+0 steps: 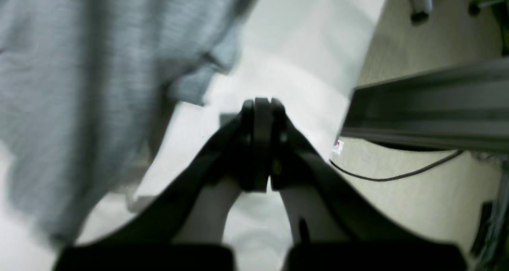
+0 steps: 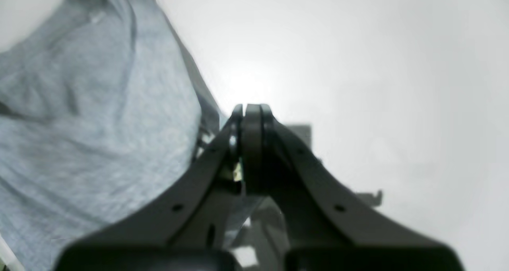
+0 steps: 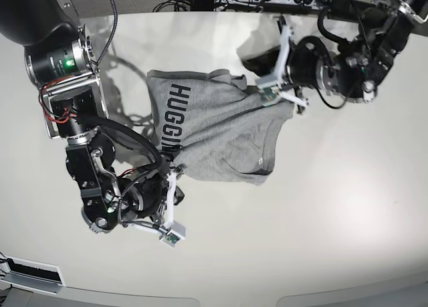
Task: Layout the t-shirt on the table in an organized manner, then fold the t-shirt properly
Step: 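Pull the shirt with both grippers to flatten and square the folded bundle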
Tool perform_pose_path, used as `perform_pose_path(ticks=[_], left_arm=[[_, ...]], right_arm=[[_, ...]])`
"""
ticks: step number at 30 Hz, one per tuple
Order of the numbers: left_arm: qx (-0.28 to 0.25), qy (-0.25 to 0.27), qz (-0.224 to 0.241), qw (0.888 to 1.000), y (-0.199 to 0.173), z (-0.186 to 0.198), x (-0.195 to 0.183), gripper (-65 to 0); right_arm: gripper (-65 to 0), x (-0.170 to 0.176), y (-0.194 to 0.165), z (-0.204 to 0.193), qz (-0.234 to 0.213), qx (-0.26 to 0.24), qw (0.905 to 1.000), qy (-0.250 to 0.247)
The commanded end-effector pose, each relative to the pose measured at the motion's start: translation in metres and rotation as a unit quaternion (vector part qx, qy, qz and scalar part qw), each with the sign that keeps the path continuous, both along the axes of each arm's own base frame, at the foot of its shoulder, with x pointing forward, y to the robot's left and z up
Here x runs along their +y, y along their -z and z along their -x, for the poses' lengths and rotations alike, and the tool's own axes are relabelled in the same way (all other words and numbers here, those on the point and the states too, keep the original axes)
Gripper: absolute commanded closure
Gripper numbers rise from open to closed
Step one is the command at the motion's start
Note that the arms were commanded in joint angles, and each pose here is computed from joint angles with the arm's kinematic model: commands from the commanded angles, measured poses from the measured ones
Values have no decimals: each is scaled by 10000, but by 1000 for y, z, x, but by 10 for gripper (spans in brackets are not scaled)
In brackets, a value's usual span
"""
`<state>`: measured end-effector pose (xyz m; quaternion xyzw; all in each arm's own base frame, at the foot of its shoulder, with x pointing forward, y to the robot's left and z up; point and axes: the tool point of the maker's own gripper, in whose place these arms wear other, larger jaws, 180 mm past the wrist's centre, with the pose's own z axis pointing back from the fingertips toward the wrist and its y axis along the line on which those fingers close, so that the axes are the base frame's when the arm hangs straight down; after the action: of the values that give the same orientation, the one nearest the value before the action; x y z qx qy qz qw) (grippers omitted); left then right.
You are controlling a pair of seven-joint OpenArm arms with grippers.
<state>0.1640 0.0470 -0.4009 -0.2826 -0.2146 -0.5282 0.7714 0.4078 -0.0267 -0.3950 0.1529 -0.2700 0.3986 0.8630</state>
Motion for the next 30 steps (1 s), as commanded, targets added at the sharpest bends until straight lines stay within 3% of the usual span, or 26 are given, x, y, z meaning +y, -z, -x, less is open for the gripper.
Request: perform_pose_path(ticks=[1, 8, 15, 18, 22, 26, 30], left_arm=[[-177, 103, 112, 9997, -8, -5, -5, 0], [-377, 310, -99, 9988, 10, 2, -14, 0], [-526, -163, -325, 9980, 30, -32, -9, 0], [-467, -305, -525, 9971, 43, -50, -1, 0], [-525, -555, -756, 9942, 54, -81, 20, 0], [-669, -784, -885, 9907, 57, -113, 39, 0], [-783, -1002, -849, 9882, 56, -137, 51, 0]], right_arm=[[0, 5, -18, -17, -50, -290, 9995, -67], [0, 3, 9, 3, 745, -159, 9947, -689], [0, -9, 27, 20, 1317, 39, 9856, -1058], [0, -18, 31, 23, 1517, 184, 9836, -954], [0, -22, 33, 36, 1304, 628, 9855, -881], [0, -22, 30, 51, 745, 1136, 9880, -732], [0, -12, 27, 69, 207, 1614, 9841, -706]])
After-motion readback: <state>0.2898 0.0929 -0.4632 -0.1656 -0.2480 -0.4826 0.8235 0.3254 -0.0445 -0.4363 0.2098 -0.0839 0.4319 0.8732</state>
